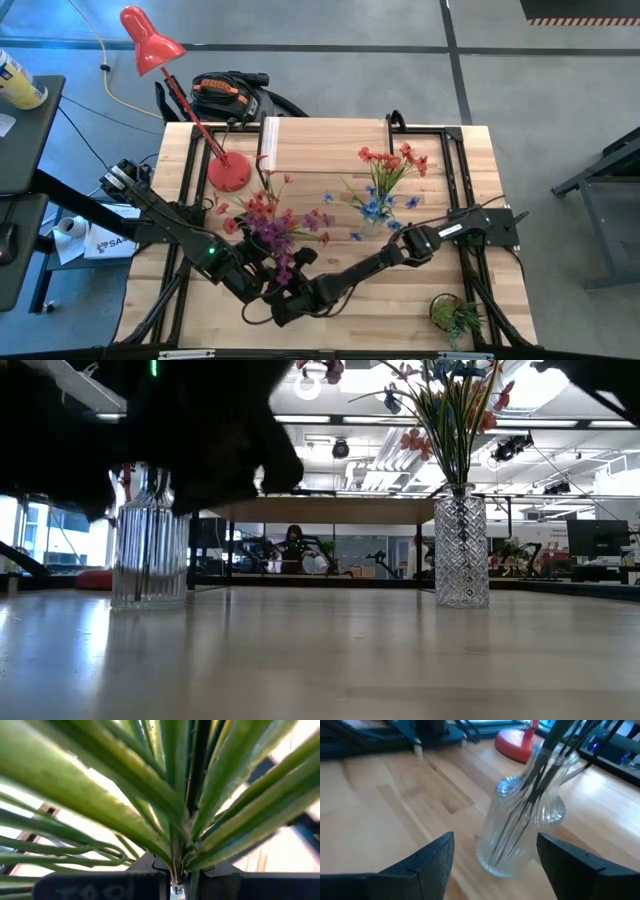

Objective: Pick and place flowers into a vace then onto a shelf
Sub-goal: Put the purple flowers into the left transparent flower vase

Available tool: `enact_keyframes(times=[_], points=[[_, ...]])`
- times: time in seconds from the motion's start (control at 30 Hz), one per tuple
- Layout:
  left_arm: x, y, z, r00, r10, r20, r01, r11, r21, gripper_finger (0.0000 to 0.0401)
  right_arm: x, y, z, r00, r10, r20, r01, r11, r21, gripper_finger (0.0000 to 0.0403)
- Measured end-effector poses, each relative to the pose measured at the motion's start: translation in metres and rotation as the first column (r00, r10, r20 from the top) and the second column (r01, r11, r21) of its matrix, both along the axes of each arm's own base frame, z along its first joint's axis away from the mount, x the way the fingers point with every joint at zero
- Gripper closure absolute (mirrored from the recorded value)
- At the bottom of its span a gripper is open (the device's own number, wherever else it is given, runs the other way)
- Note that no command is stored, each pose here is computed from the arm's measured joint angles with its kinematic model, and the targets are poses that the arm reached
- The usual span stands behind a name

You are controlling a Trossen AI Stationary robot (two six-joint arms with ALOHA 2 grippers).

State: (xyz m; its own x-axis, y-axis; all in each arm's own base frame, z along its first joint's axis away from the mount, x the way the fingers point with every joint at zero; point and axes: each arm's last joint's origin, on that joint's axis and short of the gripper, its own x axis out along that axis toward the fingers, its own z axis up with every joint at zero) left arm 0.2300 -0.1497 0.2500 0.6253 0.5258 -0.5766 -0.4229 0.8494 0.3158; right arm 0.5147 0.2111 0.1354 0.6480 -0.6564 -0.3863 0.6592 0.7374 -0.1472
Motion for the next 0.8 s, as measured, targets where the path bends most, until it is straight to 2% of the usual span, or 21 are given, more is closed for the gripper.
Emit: enact_keyframes(times=[0.47,0.8], points=[[0.002,-0.001,0.000,1.000,0.000,0.014,0.000,1.000,-0.023,0.0343,0.014,-0.027,-0.006,0.995,-0.091,0.038,0.094,0.992,-0.084,0.0118],[-0.001,0.001,0.000,1.000,0.017,-0.002,-0.017,1.000,-0.006,0.0343,0.021,-0.038,-0.008,0.994,-0.091,0.051,0.094,0.994,-0.053,0.0120]])
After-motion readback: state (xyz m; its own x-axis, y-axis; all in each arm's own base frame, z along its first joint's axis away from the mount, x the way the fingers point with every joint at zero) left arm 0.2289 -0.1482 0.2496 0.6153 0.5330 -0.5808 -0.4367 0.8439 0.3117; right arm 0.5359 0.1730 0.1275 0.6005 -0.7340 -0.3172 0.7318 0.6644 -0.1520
